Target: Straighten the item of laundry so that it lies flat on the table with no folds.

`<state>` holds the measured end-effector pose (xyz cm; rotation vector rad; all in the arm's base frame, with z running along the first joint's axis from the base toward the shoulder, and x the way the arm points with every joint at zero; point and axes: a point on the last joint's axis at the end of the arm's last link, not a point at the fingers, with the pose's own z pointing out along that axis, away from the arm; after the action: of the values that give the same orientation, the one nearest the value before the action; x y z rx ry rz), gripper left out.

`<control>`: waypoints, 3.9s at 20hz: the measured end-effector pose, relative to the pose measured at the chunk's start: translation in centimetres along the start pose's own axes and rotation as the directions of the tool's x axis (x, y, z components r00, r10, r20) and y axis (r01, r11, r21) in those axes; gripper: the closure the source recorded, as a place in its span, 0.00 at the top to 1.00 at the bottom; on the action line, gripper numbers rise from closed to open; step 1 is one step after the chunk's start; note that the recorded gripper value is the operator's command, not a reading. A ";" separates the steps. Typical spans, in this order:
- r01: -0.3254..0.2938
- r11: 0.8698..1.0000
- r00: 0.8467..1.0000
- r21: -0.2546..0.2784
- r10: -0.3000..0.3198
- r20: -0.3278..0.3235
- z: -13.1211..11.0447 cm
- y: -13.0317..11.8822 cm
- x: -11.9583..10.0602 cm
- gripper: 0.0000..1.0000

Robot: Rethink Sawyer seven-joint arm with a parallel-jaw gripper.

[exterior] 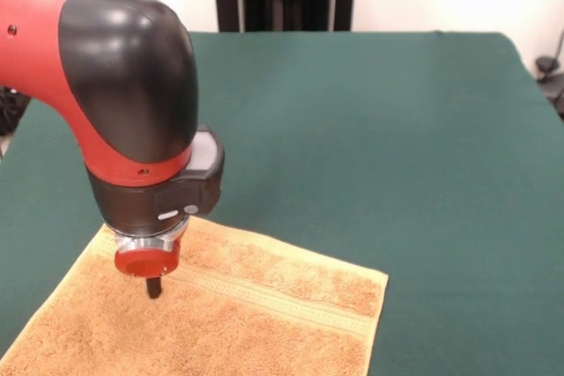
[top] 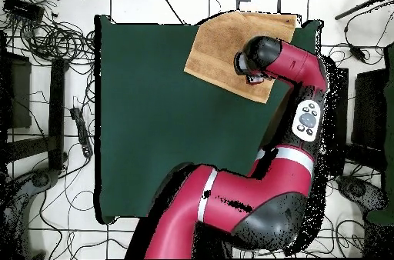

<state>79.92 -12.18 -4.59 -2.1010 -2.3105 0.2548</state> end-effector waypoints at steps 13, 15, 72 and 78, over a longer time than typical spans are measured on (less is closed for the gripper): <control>0.011 1.000 1.000 -0.011 -0.011 0.013 -0.1 0.6 0.1 1.00; 0.011 1.000 1.000 -0.008 -0.011 0.013 -0.1 0.6 0.2 1.00; -0.274 0.962 0.961 0.014 0.273 0.051 0.0 -4.3 4.0 1.00; -0.287 0.957 0.958 0.035 0.285 0.042 0.0 -4.5 4.0 1.00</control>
<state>75.04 -8.63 -4.46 -2.4252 -1.9913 0.3419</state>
